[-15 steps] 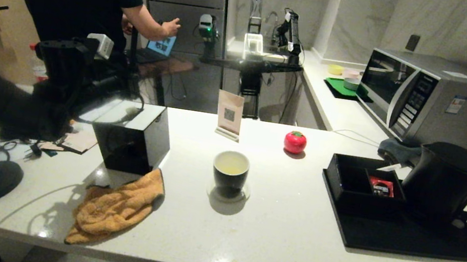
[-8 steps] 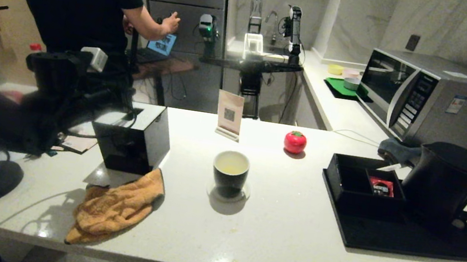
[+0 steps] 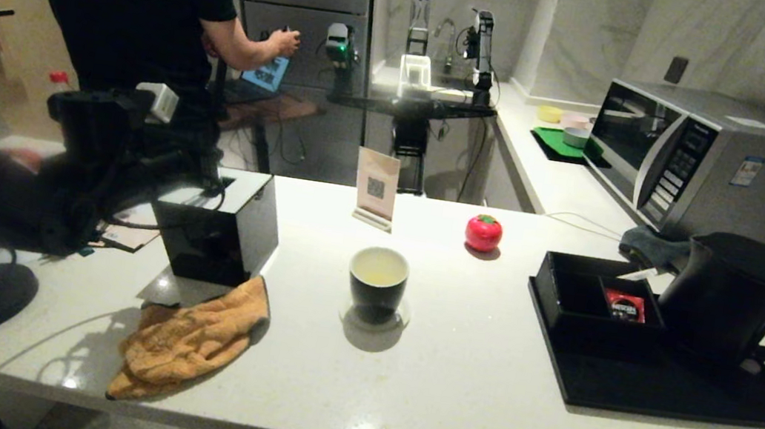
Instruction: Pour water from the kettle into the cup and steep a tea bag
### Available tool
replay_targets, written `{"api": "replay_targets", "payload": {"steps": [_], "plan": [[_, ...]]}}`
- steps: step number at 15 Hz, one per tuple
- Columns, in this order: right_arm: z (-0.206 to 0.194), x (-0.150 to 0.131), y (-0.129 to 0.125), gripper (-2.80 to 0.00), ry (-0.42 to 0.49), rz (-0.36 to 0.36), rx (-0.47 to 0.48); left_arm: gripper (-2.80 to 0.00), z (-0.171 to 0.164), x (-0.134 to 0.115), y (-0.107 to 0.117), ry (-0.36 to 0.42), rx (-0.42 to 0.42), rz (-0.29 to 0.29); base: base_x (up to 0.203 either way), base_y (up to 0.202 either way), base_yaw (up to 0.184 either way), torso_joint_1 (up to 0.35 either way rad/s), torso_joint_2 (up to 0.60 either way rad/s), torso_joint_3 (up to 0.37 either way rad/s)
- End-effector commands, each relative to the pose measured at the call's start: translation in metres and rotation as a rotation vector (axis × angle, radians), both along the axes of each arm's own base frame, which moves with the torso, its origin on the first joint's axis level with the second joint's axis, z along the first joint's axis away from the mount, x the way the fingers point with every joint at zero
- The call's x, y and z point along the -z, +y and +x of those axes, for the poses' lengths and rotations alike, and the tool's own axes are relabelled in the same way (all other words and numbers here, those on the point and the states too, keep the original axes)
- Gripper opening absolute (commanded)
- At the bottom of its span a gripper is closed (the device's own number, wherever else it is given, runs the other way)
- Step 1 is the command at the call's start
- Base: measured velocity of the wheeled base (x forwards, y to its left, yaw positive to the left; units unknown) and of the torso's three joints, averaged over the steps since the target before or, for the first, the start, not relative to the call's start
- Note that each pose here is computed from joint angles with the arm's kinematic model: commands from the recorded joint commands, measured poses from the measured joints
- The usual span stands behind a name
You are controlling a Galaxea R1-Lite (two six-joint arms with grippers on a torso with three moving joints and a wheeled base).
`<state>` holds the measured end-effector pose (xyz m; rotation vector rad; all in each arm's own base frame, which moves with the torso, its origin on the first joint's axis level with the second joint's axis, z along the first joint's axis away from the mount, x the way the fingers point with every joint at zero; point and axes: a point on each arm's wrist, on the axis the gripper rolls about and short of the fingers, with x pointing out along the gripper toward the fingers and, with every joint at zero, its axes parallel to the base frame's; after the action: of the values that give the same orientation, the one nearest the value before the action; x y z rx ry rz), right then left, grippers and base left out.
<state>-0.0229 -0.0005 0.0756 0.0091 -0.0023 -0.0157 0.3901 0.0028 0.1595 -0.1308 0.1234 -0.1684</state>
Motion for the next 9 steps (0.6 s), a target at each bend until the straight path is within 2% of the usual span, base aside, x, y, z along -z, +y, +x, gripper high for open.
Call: {"api": "replay_targets", "payload": {"steps": [1,5,8,9], "plan": [[0.000,0.000,0.000,-2.80,0.001,0.000,0.000,-2.80,0.004,0.007,-0.002,0.006,0.007,-0.001,0.000,0.000,0.000,0.000,0.00,0.000],[0.000,0.000,0.000,-2.80,0.001,0.000,0.000,-2.80,0.013,0.016,-0.001,-0.051,0.002,-0.006,0.000,0.000,0.000,0.000,0.00,0.000],[0.000,0.000,0.000,-2.80,0.001,0.000,0.000,-2.80,0.012,0.018,0.000,-0.045,-0.001,-0.006,0.000,0.000,0.000,0.000,0.00,0.000],[0.000,0.000,0.000,-2.80,0.001,0.000,0.000,0.00,0.012,0.018,0.001,-0.043,-0.001,-0.007,0.000,0.000,0.000,0.000,0.00,0.000]]}}
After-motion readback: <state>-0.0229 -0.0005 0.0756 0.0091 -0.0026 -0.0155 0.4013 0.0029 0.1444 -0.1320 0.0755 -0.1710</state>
